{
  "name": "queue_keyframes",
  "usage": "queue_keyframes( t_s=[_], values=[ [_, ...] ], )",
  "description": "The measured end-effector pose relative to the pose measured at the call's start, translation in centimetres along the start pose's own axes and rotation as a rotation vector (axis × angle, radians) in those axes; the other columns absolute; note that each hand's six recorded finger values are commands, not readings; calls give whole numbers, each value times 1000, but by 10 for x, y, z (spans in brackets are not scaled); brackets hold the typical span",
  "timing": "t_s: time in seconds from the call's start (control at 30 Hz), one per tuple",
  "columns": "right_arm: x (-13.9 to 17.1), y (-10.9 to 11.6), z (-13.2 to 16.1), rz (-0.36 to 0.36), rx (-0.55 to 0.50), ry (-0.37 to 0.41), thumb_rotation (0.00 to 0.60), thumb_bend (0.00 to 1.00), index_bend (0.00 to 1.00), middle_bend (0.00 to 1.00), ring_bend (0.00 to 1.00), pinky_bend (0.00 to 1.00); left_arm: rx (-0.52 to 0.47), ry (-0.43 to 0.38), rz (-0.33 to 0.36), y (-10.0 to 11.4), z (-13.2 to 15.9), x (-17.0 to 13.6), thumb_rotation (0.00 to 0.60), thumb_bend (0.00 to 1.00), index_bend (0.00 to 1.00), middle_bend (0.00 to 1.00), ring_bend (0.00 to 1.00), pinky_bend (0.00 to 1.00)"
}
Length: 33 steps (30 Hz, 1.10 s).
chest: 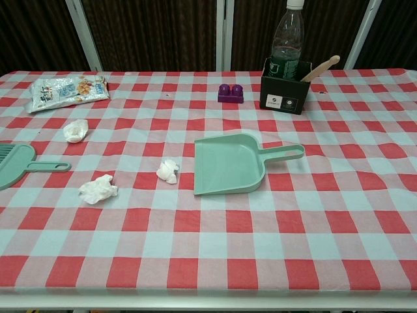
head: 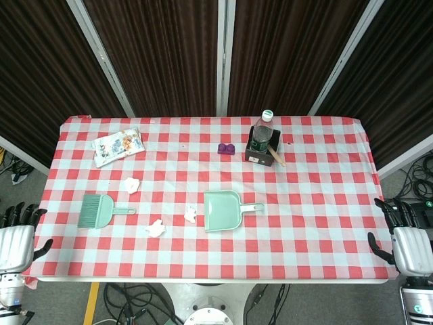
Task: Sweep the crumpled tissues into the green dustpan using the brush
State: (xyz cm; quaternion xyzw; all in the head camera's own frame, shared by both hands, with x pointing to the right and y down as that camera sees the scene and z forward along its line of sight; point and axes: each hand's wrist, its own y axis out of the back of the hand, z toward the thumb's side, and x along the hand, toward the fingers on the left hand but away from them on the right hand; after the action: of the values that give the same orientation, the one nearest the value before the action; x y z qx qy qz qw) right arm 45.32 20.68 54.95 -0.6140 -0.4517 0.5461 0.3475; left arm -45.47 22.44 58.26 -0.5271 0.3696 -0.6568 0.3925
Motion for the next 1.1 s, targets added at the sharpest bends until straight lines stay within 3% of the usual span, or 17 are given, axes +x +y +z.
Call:
queue_keyframes(
  t_s=[0.17, 0.3, 0.37, 0.5, 0.6, 0.83, 1.1],
  values=[
    [-3, 2, 0, -2, 11, 5, 600, 334, 109, 194, 32, 57, -54, -33, -13, 0, 7, 6, 600, 190, 257, 169, 92, 137],
    [-8, 8, 3, -12, 30, 16, 600, 334, 109, 193, 32, 57, -70, -111, -14, 3, 23, 29, 600, 190, 278, 190, 135, 235],
    [-10, 11, 3, -19, 41, 20, 600, 334, 109, 192, 32, 57, -55, -148, -8, 4, 32, 42, 600, 189, 315, 239, 216, 354],
    [-12, 16, 4, -23, 57, 22, 600, 334, 109, 192, 32, 56, -27, -232, -28, -1, 58, 70, 600, 201, 399, 364, 454, 729],
    [-14, 18, 4, -21, 62, 20, 600, 334, 109, 192, 32, 57, -3, -285, -72, -12, 78, 86, 600, 202, 429, 416, 574, 864],
    [-16, 16, 3, -6, 65, 15, 600, 334, 109, 192, 32, 56, 52, -351, -173, -46, 128, 111, 600, 205, 437, 432, 654, 922],
    [-18, 14, 3, 5, 65, 13, 600, 334, 109, 192, 32, 57, 161, -349, -212, -72, 151, 118, 600, 219, 440, 452, 664, 927]
  ],
)
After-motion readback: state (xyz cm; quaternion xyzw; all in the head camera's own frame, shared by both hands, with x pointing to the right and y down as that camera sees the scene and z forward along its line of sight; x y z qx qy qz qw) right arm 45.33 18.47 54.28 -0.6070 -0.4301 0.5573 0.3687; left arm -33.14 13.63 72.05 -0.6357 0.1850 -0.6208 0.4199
